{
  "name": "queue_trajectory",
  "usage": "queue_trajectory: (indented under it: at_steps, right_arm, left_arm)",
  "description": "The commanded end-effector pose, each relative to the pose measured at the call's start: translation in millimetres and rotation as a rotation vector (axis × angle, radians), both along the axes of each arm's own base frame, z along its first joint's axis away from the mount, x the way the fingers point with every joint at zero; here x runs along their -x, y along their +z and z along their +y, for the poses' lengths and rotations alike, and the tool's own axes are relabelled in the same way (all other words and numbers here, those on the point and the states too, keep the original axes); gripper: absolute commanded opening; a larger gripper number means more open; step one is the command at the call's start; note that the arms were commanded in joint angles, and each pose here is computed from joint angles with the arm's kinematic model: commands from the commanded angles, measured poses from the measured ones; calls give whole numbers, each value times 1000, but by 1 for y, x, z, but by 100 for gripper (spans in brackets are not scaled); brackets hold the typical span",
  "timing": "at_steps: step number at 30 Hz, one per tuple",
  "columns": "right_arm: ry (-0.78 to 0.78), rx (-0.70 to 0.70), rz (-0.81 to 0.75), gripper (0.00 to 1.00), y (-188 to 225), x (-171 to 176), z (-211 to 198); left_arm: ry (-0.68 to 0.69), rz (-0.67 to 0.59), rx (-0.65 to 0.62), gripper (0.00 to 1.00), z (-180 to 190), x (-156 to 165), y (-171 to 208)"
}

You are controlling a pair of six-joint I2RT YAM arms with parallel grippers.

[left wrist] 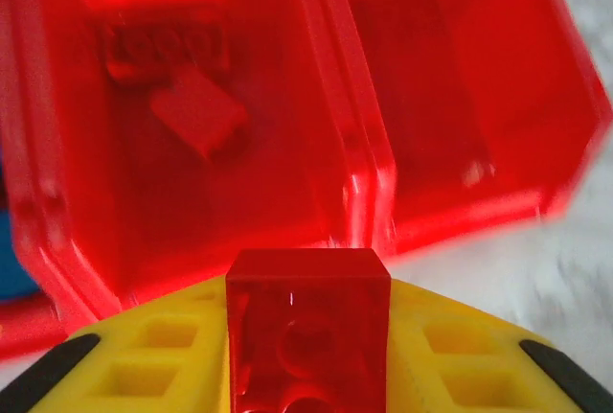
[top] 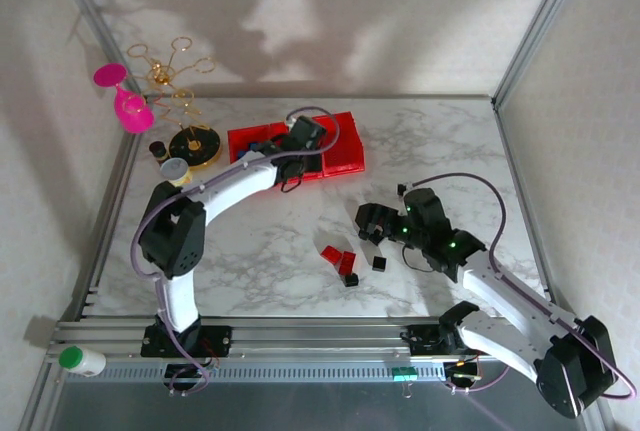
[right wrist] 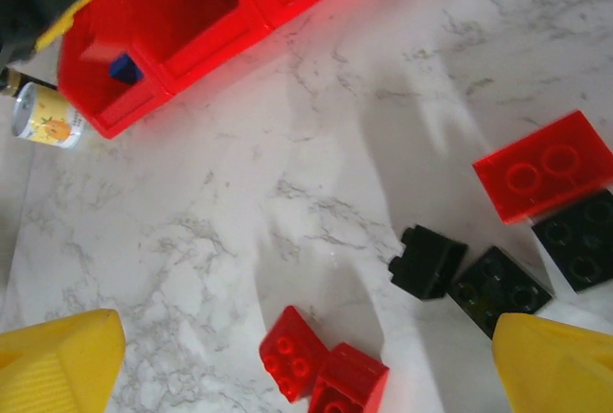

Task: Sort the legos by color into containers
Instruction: Place the lego in the container.

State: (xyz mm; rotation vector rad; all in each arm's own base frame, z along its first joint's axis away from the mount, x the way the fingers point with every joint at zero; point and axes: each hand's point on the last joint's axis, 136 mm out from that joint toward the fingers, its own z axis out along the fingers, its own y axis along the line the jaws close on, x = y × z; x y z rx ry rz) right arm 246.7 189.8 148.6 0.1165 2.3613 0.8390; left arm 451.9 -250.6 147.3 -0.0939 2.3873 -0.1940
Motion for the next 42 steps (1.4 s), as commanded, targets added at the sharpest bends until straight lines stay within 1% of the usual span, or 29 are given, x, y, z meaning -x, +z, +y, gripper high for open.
queue_trajectory:
  at_steps: [1,3,6,9,12,15,19,24,28,31,36,42]
  right_arm:
    - [21,-34,-75,99,24,-13,9]
    - [19,-30,-77,99,23,-14,9]
    - [18,-26,-75,99,22,-16,10]
    - [21,-26,-75,99,21,-17,11]
    - [23,-17,-73,99,21,-19,12]
    - [28,-15,-73,99,22,-20,13]
    - [30,-16,-75,99,22,-21,15]
    - [36,-21,-73,99,24,-23,17]
    - [28,-13,-69,99,22,-22,14]
    - [26,3,-50,99,16,-18,12]
    - [20,23,-19,99,6,-7,3]
    - [15,46,35,99,-9,12,-9]
  left_arm:
    - [105,-32,-32,29,18,-30,1]
    - [136,-44,-48,29,23,-48,0]
    - [172,-31,-61,29,29,-69,-11]
    - [171,-37,-48,30,29,-86,-17]
    - [189,-33,-92,33,33,-98,-23]
    - [175,-24,-88,38,30,-102,-22]
    - [156,-38,-64,46,27,-100,-10]
    - [156,-54,-64,47,31,-95,7]
    - [108,-56,0,48,20,-77,22]
    - [67,-52,32,48,11,-54,30]
    - [-25,-18,38,49,-7,7,29]
    - [-140,61,42,51,-26,83,7]
